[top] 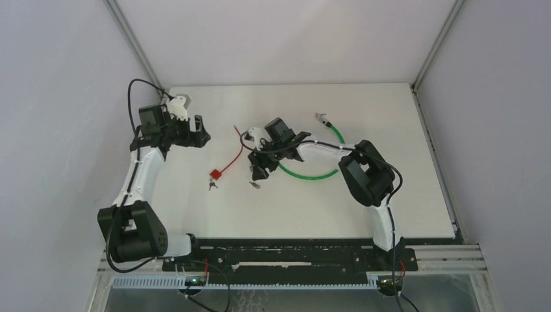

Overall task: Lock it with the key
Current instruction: Place the key at the center of the board.

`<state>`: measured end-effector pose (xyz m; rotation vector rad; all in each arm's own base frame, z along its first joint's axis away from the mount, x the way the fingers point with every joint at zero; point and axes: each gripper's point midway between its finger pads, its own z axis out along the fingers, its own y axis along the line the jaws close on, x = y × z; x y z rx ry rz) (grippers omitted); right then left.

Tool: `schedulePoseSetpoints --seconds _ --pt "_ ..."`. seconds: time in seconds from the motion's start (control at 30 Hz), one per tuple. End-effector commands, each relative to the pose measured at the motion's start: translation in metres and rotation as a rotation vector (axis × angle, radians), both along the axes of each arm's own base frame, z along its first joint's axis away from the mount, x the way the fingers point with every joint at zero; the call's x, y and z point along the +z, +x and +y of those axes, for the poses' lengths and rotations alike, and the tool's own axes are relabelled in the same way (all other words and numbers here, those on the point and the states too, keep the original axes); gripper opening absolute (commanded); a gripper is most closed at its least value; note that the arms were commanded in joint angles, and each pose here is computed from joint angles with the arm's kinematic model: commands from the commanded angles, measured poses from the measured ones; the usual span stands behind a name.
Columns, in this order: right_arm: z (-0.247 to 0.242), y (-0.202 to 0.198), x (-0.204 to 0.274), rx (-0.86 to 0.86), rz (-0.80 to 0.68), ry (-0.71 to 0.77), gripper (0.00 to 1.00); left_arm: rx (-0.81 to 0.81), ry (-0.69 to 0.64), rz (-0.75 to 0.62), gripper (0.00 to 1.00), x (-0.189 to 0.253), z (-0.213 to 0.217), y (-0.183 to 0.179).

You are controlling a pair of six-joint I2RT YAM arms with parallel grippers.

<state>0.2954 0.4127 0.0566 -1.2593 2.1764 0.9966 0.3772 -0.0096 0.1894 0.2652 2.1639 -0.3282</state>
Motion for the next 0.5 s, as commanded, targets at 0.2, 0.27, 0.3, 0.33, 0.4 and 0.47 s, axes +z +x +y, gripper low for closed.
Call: schedulePoseSetpoints --seconds 0.2,0.27,0.3,0.33,0.4,0.47 --pt "-0.053 0.011 0.097 -0.004 -0.175 0.084 0.74 -0.159 0.061 0.038 0.93 -0.044 -0.015 -0.025" --pt "-0.069 0.015 0.109 -0.032 -0.210 0.081 0.74 -0.167 0.118 0.071 0.93 -0.059 -0.013 -0.029" --pt "-0.077 0.018 0.116 -0.053 -0.228 0.083 0.74 -0.176 0.140 0.093 0.93 -0.066 -0.014 -0.032" --pt "-0.085 0.021 0.122 -0.075 -0.238 0.087 0.74 -0.183 0.162 0.116 0.93 -0.073 -0.014 -0.034" --pt "-0.101 0.025 0.135 -0.117 -0.256 0.106 0.74 -0.197 0.188 0.156 0.93 -0.086 -0.014 -0.038" --pt "-0.118 0.028 0.156 -0.164 -0.282 0.147 0.75 -0.202 0.203 0.191 0.92 -0.096 -0.012 -0.040"
